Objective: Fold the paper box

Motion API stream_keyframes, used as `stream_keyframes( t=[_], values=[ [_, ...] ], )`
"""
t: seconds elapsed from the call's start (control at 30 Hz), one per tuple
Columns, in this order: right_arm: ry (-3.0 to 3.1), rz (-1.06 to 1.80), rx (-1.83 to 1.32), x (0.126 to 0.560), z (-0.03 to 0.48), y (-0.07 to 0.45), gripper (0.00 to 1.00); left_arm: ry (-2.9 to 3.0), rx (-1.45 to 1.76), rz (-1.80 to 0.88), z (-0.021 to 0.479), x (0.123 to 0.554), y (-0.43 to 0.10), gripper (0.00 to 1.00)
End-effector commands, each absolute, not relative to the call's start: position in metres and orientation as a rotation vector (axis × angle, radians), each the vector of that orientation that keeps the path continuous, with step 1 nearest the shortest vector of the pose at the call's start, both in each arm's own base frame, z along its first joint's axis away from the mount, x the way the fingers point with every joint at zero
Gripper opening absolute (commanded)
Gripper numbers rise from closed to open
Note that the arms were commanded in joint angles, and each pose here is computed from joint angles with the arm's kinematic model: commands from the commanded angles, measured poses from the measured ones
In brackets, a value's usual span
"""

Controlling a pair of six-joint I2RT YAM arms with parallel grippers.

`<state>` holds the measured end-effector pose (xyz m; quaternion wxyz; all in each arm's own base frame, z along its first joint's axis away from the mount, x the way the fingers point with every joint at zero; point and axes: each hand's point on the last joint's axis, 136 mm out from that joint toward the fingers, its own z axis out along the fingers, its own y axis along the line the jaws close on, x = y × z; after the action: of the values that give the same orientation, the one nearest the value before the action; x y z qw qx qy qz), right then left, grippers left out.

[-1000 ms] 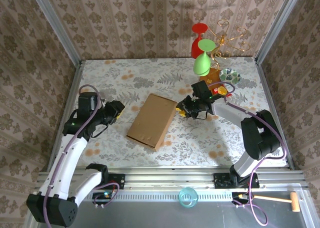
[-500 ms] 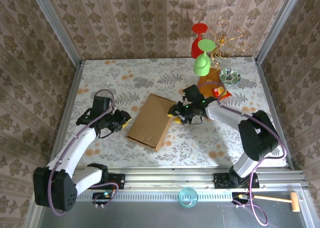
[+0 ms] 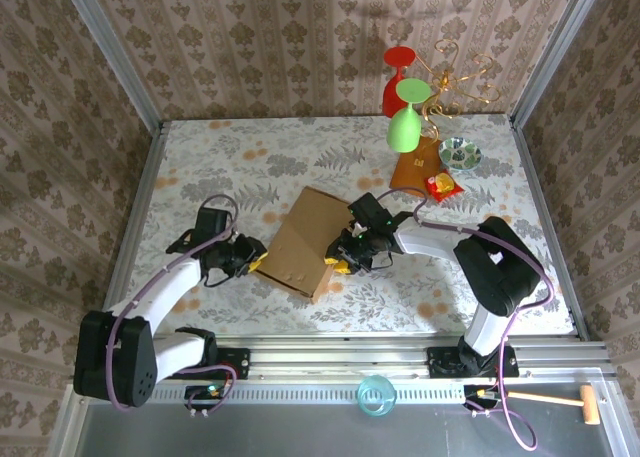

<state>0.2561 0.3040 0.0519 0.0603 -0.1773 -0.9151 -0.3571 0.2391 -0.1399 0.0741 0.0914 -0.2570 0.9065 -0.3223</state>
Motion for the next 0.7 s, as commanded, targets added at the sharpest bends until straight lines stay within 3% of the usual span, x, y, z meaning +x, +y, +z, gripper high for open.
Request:
stream_keyframes(
  t=[0.0, 0.2, 0.5, 0.67],
  values=[
    [-2.763, -0.949, -0.603, 0.245, 0.017, 0.292, 0.28, 2.723, -0.755, -0.958, 0.060, 0.236, -0.142, 0.30],
    [-2.789, -1.039, -0.680, 0.271, 0.029, 0.301, 0.27, 2.663, -0.711, -0.977, 0.066, 0.263, -0.145, 0.30],
    [-2.691, -1.342, -1.120, 0.349, 0.031, 0.329, 0.27, 2.458, -0.515, -0.977, 0.140, 0.379, -0.138, 0.37],
    [-2.675, -1.432, -1.264, 0.382, 0.049, 0.335, 0.33, 2.352, -0.513, -0.833, 0.189, 0.389, -0.119, 0.50]
  ],
)
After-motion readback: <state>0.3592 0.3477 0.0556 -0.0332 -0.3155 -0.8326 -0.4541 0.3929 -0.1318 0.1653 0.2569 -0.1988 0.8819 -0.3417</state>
